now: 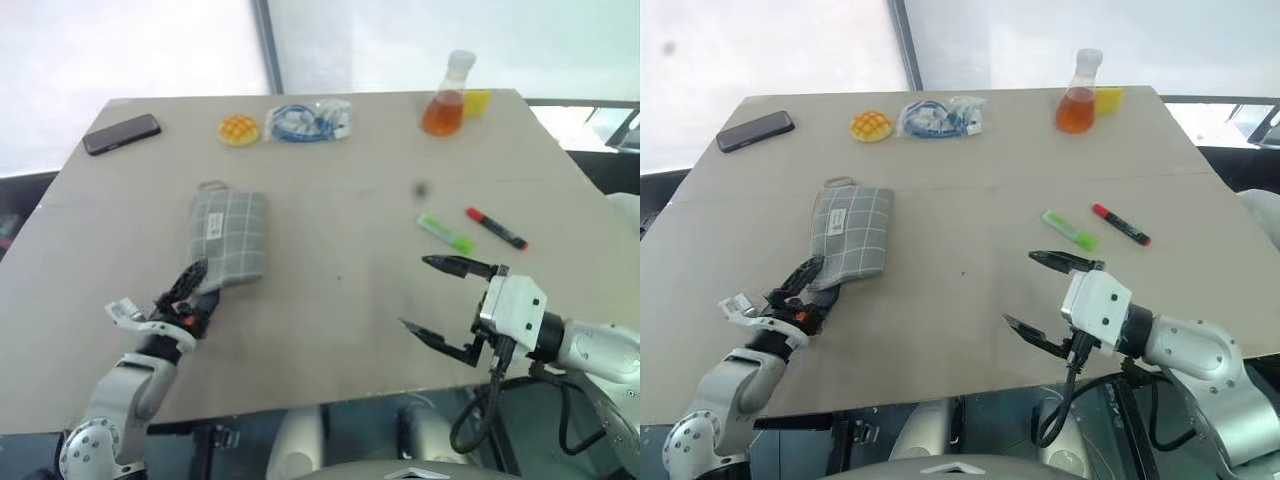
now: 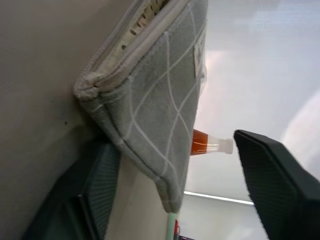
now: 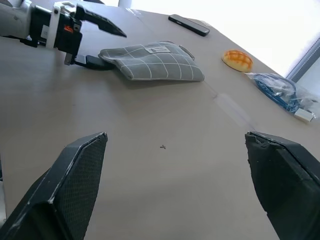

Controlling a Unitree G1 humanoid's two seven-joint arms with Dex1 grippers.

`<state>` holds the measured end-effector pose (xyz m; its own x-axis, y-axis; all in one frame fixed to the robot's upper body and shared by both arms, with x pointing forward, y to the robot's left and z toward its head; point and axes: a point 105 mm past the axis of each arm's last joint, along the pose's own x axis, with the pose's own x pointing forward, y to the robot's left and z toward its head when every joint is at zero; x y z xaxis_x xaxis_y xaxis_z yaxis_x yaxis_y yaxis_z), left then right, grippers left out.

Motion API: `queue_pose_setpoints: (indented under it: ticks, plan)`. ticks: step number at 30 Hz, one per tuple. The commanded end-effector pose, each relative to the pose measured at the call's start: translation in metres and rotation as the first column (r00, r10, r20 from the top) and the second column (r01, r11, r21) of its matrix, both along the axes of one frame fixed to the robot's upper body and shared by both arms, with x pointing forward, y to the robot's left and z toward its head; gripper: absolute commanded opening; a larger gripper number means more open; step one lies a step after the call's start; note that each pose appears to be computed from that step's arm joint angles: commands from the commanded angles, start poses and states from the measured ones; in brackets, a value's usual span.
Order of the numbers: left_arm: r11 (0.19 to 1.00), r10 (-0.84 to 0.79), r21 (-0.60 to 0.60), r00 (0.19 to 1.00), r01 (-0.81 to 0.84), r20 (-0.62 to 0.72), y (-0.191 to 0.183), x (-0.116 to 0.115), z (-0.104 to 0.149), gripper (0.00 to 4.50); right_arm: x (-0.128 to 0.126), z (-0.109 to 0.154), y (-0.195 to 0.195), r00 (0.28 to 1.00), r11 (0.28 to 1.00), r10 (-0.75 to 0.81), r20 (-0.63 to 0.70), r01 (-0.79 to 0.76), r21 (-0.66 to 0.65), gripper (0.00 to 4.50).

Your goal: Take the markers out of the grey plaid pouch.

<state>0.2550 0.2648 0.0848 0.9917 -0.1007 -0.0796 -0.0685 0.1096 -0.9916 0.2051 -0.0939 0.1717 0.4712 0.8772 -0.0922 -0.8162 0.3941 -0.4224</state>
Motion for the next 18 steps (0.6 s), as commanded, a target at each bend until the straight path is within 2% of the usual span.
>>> queue_pose_setpoints:
  ticks: [1,2,3,5,7,9,10,11,13,15,17,18]
  plan:
    - [0.989,0.077,0.128,0.997,-0.075,-0.013,0.015,0.001,0.000,1.75,-0.003,0.011,0.005,0.999,0.999,0.040,0.035,-0.041,0.036,4.50]
    - [0.981,0.087,0.172,0.996,-0.086,0.001,0.018,0.002,0.005,1.23,-0.003,0.012,0.005,0.998,0.998,0.046,0.035,-0.048,0.044,4.50]
    - [0.938,0.057,0.341,0.998,-0.064,0.031,0.019,0.006,0.017,0.75,-0.004,0.014,0.006,0.998,0.996,0.061,0.029,-0.063,0.061,4.50]
    - [0.808,-0.011,0.588,0.996,-0.045,0.092,0.019,0.013,0.046,0.75,-0.007,0.017,0.007,0.996,0.992,0.091,0.016,-0.093,0.083,4.50]
    - [0.567,-0.133,0.821,0.975,-0.073,0.178,0.018,0.021,0.083,0.75,-0.009,0.017,0.007,0.994,0.989,0.113,0.003,-0.113,0.094,4.50]
    - [0.239,-0.311,0.954,0.917,-0.179,0.250,0.012,0.024,0.118,0.75,-0.007,0.015,0.006,0.994,0.989,0.114,-0.003,-0.113,0.095,4.50]
    - [0.019,-0.422,0.966,0.874,-0.260,0.243,0.007,0.023,0.130,0.75,-0.006,0.014,0.006,0.994,0.989,0.112,-0.004,-0.111,0.096,4.50]
    - [-0.163,-0.499,0.932,0.842,-0.324,0.205,0.004,0.023,0.135,0.75,-0.005,0.014,0.006,0.994,0.989,0.109,-0.004,-0.108,0.102,4.50]
    - [-0.475,-0.567,0.785,0.821,-0.398,0.073,0.013,0.026,0.131,0.75,-0.003,0.014,0.006,0.995,0.989,0.099,-0.002,-0.098,0.112,4.50]
    - [-0.674,-0.598,0.583,0.798,-0.454,-0.070,0.027,0.030,0.124,0.75,-0.001,0.013,0.007,0.996,0.989,0.089,0.001,-0.088,0.115,4.50]
    - [-0.779,-0.558,0.440,0.814,-0.448,-0.159,0.047,0.039,0.120,0.75,0.000,0.013,0.008,0.997,0.990,0.082,0.001,-0.081,0.119,4.50]
    - [-0.803,-0.547,0.393,0.817,-0.449,-0.184,0.054,0.041,0.121,0.75,0.000,0.013,0.008,0.997,0.990,0.078,0.003,-0.078,0.117,4.50]
